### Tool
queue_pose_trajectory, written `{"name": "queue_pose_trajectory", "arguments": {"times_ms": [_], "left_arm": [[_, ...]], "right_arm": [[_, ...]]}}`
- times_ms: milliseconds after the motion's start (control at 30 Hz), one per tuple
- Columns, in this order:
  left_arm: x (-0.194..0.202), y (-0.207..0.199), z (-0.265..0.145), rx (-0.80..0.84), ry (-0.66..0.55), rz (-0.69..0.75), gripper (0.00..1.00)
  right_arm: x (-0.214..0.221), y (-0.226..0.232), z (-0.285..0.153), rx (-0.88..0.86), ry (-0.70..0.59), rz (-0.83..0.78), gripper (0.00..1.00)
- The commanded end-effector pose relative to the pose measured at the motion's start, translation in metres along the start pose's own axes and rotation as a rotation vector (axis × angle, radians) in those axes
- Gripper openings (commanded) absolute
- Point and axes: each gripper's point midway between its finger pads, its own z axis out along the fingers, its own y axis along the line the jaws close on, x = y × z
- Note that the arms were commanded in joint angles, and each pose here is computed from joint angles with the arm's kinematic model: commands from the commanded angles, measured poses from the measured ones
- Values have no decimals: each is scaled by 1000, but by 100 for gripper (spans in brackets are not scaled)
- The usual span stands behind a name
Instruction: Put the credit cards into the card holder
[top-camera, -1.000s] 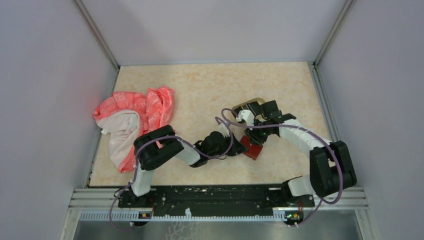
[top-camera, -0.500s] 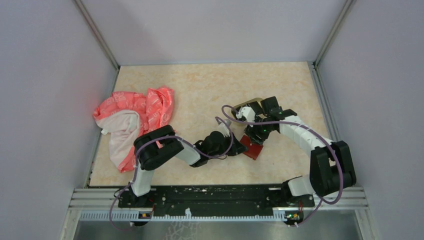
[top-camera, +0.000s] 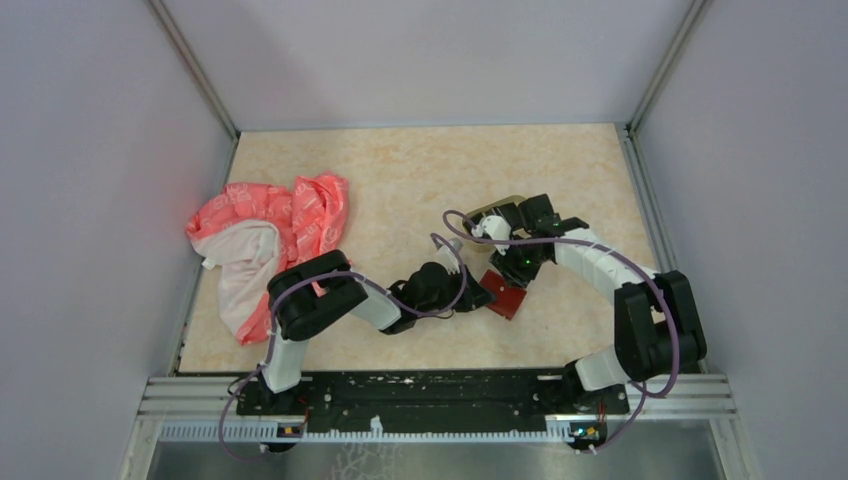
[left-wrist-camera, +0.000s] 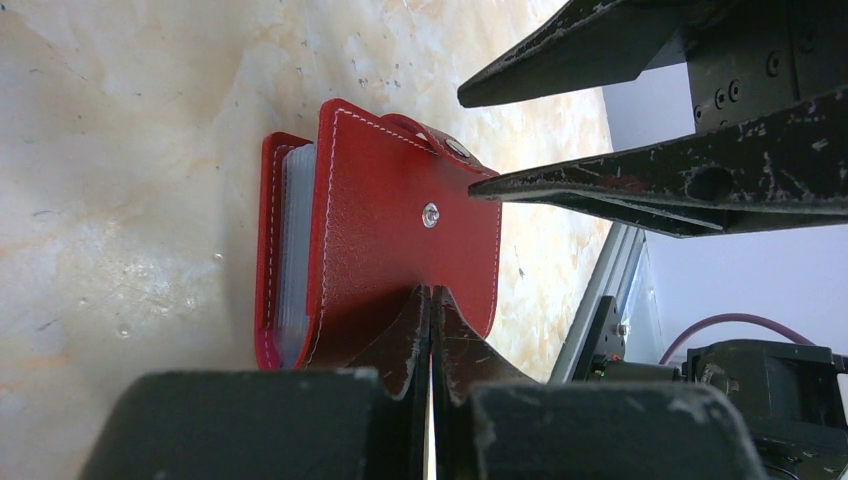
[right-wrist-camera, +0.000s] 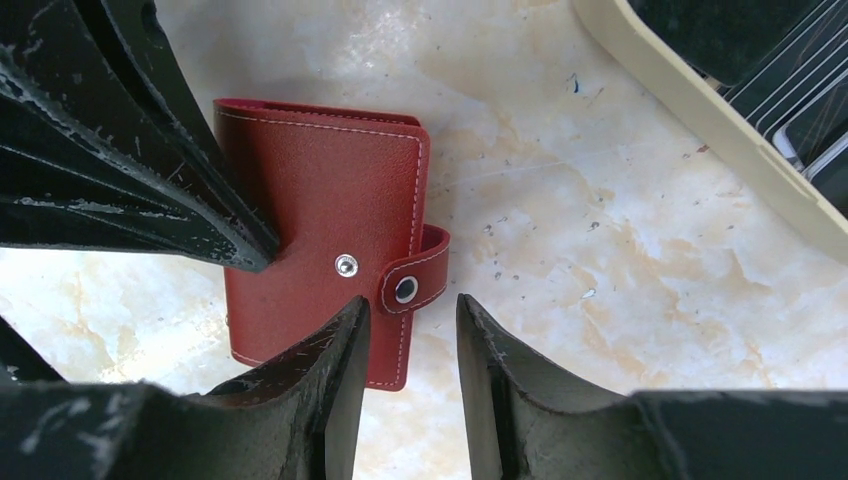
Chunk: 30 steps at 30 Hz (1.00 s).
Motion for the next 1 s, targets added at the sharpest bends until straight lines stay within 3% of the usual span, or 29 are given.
{"name": "queue_pose_trajectory", "arguments": {"times_ms": [0,300,467,667,967], "left_arm": [[1,11,4,-37,-5,9,0],[2,11,3,-36,-2,7,0],[2,11,4,-36,-3,7,0],[1,12,4,-41,-4,6,0],[-1,12,9,-67,3,6,0]], "right_arm": [[-24,-12,-6,46,-66,-14,37],[-28,-13,-5,49,-71,-15,31],[-30,-11,-4,37,-78,-14,21],[-33,-5,-7,9,-89,-14,0],[-30,9,-5,-64,-87,-23,0]]}}
